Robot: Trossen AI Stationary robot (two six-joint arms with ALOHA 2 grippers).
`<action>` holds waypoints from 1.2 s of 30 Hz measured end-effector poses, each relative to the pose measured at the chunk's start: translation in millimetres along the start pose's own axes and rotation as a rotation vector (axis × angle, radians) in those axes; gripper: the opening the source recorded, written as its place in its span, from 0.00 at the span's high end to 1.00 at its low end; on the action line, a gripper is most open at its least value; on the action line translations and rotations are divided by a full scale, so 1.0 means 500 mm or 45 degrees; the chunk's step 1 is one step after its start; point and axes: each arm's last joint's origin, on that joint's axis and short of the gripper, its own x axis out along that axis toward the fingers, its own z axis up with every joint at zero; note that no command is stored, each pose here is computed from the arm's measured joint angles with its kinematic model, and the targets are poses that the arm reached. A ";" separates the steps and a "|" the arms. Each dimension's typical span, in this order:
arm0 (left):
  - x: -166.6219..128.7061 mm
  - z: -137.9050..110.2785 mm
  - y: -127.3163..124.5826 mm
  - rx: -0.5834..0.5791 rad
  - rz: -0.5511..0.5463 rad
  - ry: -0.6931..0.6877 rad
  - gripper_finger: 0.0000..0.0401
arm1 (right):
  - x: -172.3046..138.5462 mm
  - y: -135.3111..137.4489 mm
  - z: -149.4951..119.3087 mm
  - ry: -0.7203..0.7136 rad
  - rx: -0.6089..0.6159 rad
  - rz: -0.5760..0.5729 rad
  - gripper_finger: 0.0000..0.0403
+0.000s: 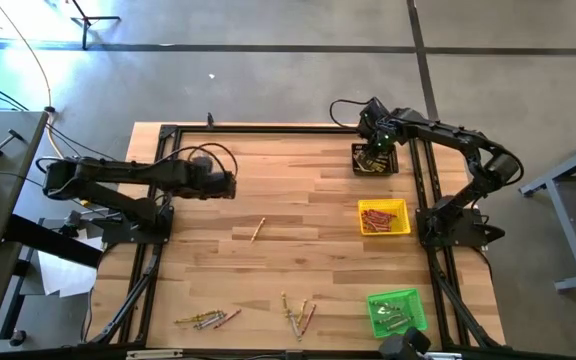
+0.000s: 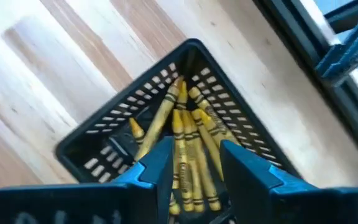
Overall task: Sort crayons
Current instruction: Put the red crayon into the yellow bin
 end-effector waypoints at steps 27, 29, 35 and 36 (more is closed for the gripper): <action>0.228 0.229 0.119 0.013 0.174 0.185 0.78 | -0.133 0.049 0.135 -0.487 0.210 0.133 0.71; 0.249 0.228 0.114 0.048 0.157 0.228 0.78 | -0.139 0.049 0.139 -0.503 0.210 0.133 0.71; 0.281 0.221 0.113 0.066 0.198 0.302 0.78 | -0.143 0.048 0.142 -0.514 0.210 0.133 0.71; 0.282 0.220 0.112 0.066 0.199 0.302 0.78 | -0.143 0.048 0.142 -0.514 0.211 0.133 0.71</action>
